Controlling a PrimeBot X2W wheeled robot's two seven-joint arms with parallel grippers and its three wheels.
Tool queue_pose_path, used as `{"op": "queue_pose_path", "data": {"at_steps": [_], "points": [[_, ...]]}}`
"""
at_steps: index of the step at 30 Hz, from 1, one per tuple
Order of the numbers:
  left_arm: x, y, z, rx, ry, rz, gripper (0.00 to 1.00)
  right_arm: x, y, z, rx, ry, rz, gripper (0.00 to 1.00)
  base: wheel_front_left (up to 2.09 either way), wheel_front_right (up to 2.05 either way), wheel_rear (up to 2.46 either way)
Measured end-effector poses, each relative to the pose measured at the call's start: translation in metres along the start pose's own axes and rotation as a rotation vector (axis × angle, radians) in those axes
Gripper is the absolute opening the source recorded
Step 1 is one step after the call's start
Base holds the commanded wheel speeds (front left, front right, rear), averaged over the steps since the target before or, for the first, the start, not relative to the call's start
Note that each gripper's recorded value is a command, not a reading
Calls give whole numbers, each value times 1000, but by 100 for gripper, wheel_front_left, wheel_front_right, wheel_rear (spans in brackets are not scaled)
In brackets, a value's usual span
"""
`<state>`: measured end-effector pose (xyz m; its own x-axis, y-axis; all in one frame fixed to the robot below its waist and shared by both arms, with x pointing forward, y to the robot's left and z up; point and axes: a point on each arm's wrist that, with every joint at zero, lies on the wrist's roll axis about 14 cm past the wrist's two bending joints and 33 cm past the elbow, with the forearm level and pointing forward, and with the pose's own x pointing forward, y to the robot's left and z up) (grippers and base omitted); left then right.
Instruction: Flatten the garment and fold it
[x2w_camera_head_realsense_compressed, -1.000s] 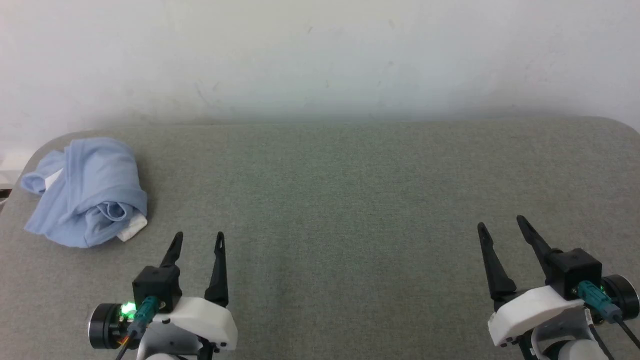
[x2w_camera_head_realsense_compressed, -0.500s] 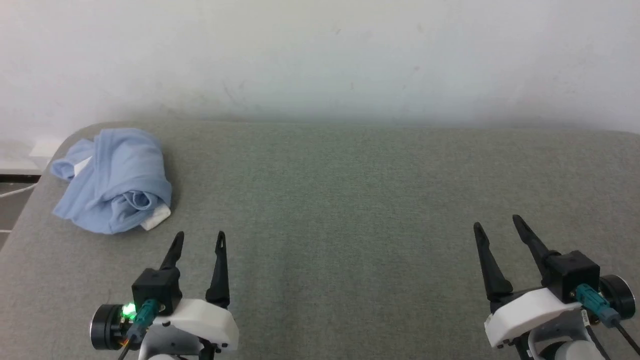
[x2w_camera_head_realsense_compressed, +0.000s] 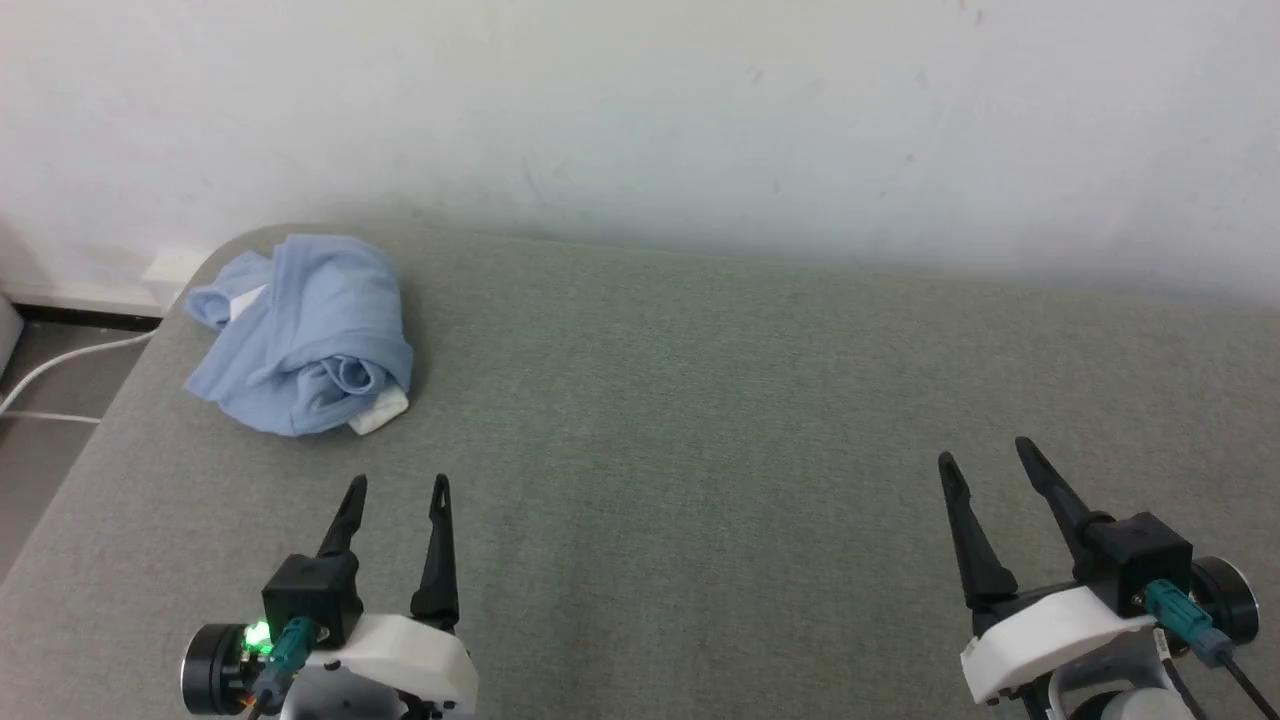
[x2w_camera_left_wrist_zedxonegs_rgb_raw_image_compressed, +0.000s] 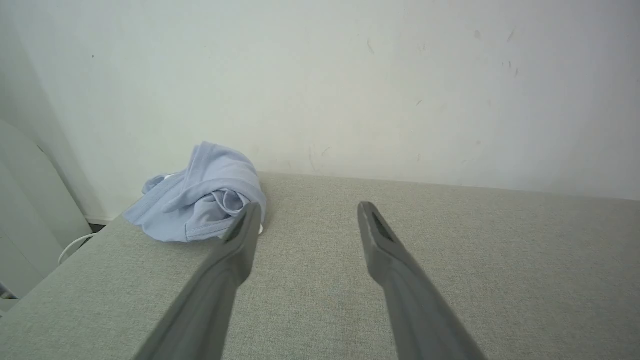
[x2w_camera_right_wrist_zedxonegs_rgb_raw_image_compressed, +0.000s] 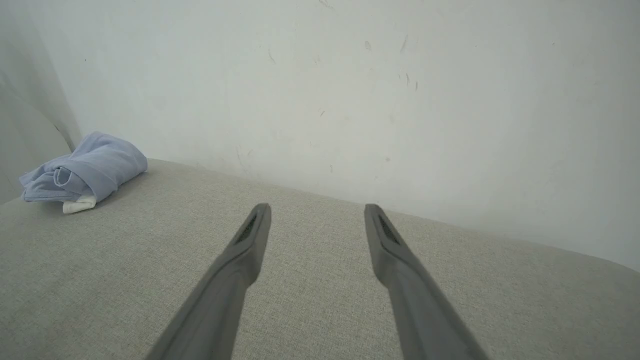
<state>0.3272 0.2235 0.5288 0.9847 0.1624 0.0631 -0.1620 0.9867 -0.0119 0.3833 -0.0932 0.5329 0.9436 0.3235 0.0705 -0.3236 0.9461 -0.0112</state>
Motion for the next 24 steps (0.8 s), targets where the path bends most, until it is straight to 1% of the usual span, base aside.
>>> {"op": "queue_pose_path", "data": {"at_steps": [10, 24], "points": [[-16, 23, 3, -5, -23, 72, 100, 12, 25, -1, 14, -13, 80, 100, 0, 0, 0], [-34, 45, 5, -12, -44, 148, 100, 24, 55, 0, 34, -31, 172, 100, 0, 0, 0]]}}
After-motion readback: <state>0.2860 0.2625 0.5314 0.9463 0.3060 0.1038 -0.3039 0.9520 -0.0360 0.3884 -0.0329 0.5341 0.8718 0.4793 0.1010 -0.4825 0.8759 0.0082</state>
